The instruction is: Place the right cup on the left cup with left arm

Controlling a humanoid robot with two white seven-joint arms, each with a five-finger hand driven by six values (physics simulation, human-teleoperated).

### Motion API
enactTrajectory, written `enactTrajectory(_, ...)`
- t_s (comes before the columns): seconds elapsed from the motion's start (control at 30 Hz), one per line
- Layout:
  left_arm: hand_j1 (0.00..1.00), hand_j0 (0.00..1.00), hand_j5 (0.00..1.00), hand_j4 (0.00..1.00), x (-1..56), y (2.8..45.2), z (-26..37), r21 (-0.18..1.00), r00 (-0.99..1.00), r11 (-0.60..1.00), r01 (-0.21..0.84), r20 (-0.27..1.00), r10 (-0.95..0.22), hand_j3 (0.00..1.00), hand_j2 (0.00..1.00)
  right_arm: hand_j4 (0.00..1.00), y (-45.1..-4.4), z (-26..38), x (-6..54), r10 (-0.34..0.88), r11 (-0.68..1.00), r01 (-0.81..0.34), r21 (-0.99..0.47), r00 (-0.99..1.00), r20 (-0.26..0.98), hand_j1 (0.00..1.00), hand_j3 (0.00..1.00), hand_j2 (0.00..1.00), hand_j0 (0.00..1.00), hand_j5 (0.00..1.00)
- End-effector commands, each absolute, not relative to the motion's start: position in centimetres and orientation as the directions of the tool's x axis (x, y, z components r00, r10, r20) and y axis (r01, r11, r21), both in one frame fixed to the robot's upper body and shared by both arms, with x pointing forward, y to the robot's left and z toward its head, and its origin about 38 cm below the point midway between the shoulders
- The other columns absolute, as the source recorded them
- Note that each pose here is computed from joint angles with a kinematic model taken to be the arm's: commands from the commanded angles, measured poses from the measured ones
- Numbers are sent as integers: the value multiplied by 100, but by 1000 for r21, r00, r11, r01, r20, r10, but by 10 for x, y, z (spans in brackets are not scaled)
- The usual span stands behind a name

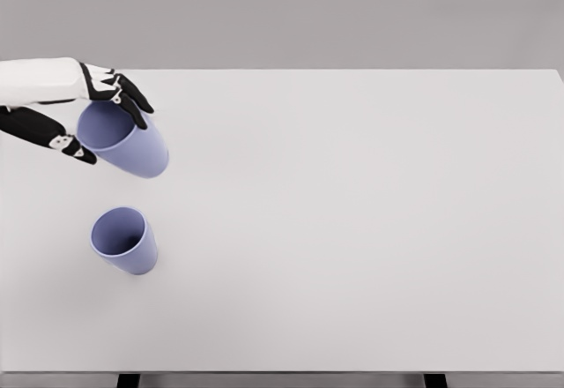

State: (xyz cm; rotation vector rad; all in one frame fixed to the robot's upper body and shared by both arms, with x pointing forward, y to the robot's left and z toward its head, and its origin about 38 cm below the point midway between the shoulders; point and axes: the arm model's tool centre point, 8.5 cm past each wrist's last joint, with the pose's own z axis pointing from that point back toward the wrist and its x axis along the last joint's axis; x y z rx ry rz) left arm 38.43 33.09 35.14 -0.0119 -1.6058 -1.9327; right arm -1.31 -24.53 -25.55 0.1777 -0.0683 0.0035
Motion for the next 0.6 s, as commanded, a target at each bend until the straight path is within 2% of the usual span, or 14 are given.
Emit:
enactTrajectory(0.0, 63, 63, 63, 63, 373, 339, 360, 883, -799, -48, 467, 398, -451, 63, 63, 100, -245, -256, -13, -3, 984, -9, 177, 998, 68, 100, 100, 100, 100, 100)
enactTrajectory(0.57, 63, 63, 63, 63, 345, 360, 366, 870, -770, -54, 491, 404, -494, 63, 63, 100, -245, -256, -13, -2, 984, -11, 177, 998, 68, 100, 100, 100, 100, 100)
